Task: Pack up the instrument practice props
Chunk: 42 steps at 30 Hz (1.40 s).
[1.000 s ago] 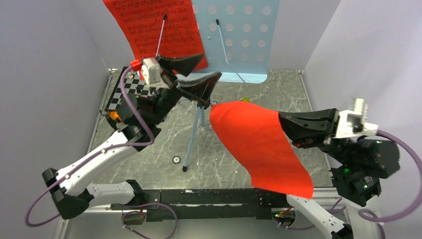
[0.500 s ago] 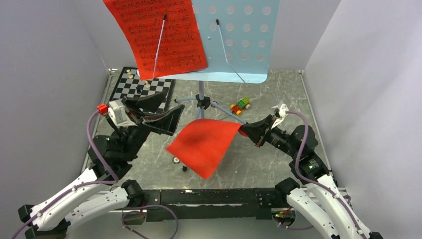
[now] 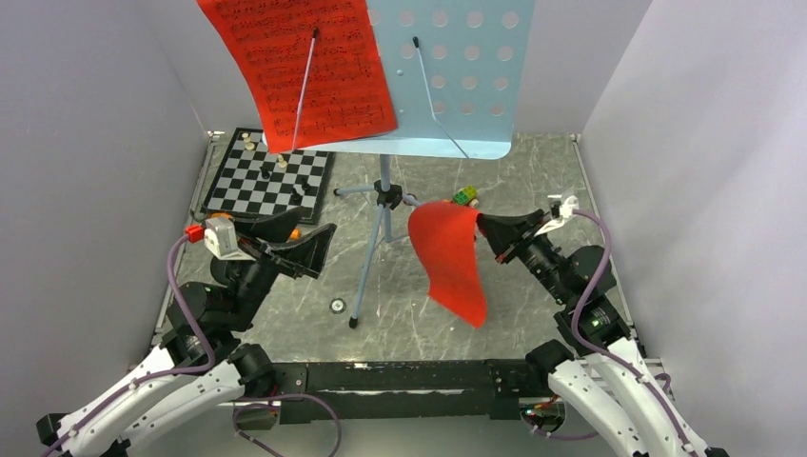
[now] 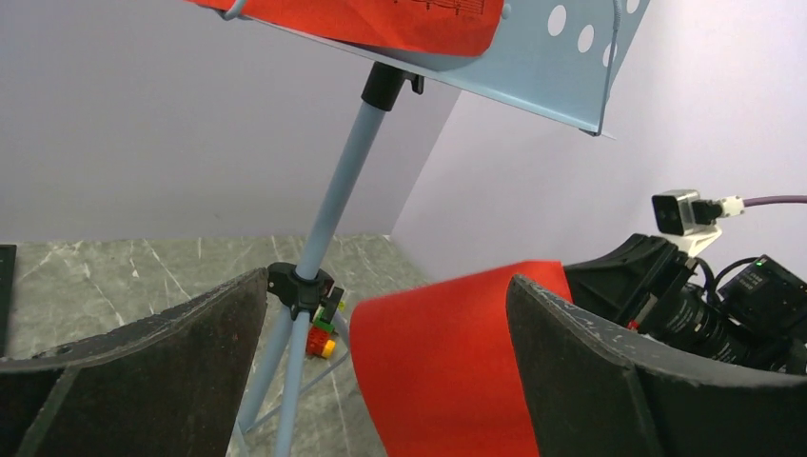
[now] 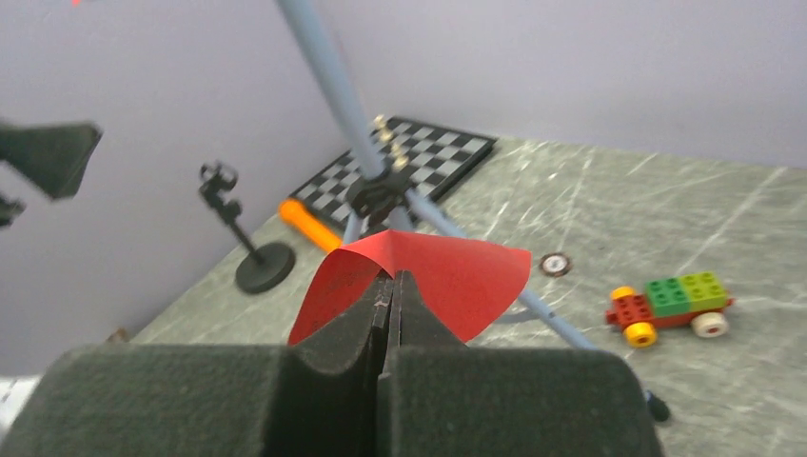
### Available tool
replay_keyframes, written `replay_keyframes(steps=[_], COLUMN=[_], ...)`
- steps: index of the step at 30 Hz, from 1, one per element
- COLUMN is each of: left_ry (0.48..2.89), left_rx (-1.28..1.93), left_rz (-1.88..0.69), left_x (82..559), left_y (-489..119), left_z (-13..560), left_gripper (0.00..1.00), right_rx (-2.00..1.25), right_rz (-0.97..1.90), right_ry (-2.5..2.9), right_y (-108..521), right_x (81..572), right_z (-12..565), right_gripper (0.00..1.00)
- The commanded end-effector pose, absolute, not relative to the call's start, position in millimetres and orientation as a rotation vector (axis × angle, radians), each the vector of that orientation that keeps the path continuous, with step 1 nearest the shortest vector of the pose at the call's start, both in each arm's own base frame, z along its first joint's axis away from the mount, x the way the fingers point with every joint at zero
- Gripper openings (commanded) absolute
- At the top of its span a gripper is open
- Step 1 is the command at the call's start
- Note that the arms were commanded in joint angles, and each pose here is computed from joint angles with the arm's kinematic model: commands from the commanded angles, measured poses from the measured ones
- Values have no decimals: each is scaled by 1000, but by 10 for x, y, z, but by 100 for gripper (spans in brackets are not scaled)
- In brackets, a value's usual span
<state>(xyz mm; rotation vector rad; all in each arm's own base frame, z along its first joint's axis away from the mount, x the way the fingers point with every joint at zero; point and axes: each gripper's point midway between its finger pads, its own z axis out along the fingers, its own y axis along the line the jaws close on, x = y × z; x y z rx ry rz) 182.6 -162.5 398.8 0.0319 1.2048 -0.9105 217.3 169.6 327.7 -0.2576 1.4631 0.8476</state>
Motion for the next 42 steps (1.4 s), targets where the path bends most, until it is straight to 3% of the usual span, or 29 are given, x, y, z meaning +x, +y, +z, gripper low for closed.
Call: replay_keyframes(steps=[1,8,23,31,35,38,42], left_ry=[1205,1214,1273,1305,1336,1376,1414], left_rx=[-1,5,-30,-57,-59,-64,-61], left_rz=[-920,-919,-931,-892,-881,-867,-850], left_x=[1821,1818,1819,1916,1961,2002,2025], left_y=[-1580,-1587,-1564,-1579,-1627,-1663,-1681], left_z=[3994,3958,3641,3401,3346,3297,3246], left_gripper=[99,99,99,99,99,99,99], right_rx=[-70,86,464,444,763,989,1065], right_rz=[702,636,916,962,819,818,758], right_ry=[1336,1323,1364,1439,1759,2038,2084], right_y=[1312,1061,139,100,-361,-427,-564], right_x=[2332,2680,3954,4496,5101,5137,5045], right_z=[3762,3856,3653,3722,2728,1684,1246], right_gripper=[0,0,0,0,0,0,0])
